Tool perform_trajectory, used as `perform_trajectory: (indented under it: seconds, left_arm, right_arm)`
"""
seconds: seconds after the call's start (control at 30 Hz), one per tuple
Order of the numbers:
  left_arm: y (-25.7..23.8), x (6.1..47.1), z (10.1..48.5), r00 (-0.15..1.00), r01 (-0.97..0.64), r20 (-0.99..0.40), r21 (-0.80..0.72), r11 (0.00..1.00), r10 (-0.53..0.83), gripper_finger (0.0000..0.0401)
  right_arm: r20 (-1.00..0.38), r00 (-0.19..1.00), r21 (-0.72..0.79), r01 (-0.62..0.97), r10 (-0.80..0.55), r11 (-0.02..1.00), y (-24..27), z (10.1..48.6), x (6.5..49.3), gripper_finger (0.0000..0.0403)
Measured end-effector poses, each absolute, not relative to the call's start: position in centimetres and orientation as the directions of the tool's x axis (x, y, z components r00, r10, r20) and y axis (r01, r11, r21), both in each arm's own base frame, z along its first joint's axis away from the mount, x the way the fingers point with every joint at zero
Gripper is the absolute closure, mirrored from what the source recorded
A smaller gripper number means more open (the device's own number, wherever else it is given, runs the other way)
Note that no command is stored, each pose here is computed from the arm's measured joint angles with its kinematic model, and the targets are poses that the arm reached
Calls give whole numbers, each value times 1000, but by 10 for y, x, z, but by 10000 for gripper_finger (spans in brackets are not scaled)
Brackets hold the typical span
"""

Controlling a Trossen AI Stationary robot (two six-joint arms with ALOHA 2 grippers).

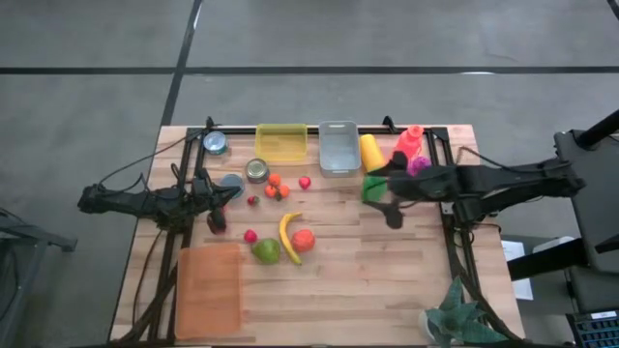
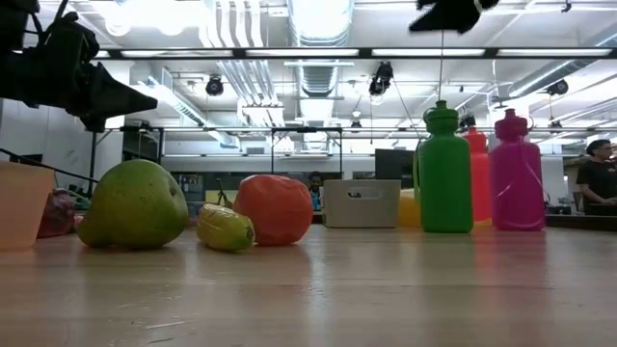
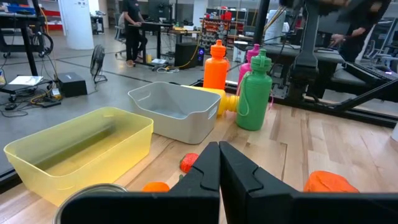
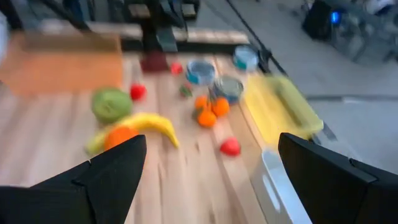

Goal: Pick & Place Food Item
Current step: Put the orange tumbler into the orange bin

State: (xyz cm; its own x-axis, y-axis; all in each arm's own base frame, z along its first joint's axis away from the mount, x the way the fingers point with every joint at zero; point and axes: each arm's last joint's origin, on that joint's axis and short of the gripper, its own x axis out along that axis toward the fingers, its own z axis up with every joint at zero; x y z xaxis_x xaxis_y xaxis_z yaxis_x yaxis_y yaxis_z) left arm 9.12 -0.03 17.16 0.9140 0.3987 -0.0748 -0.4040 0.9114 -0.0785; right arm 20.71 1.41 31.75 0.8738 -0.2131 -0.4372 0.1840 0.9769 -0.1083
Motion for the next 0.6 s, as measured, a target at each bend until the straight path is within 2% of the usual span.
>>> perform_trajectory:
  seconds: [0.17, 0.27, 0.33, 0.47, 0.6]
  left_arm:
    - [0, 91, 172, 914, -404, -75, -78, 911, 399, 401]
    - [0, 91, 172, 914, -404, -75, -78, 911, 399, 401]
    - [0, 91, 172, 914, -404, -75, -78, 911, 399, 401]
    - [0, 91, 172, 914, -404, -75, -78, 911, 399, 401]
    - [0, 91, 171, 914, -404, -75, -78, 911, 399, 401]
  right_arm:
    - [-547, 788, -162, 231, -282, 959, -1, 285, 240, 42]
    - [-579, 754, -184, 250, -310, 951, -14, 280, 263, 42]
    - [-597, 754, -145, 235, -274, 961, -22, 283, 277, 42]
    - [-611, 784, -53, 99, -111, 994, -29, 290, 303, 42]
    - [-594, 802, -35, 54, -64, 998, -29, 302, 322, 42]
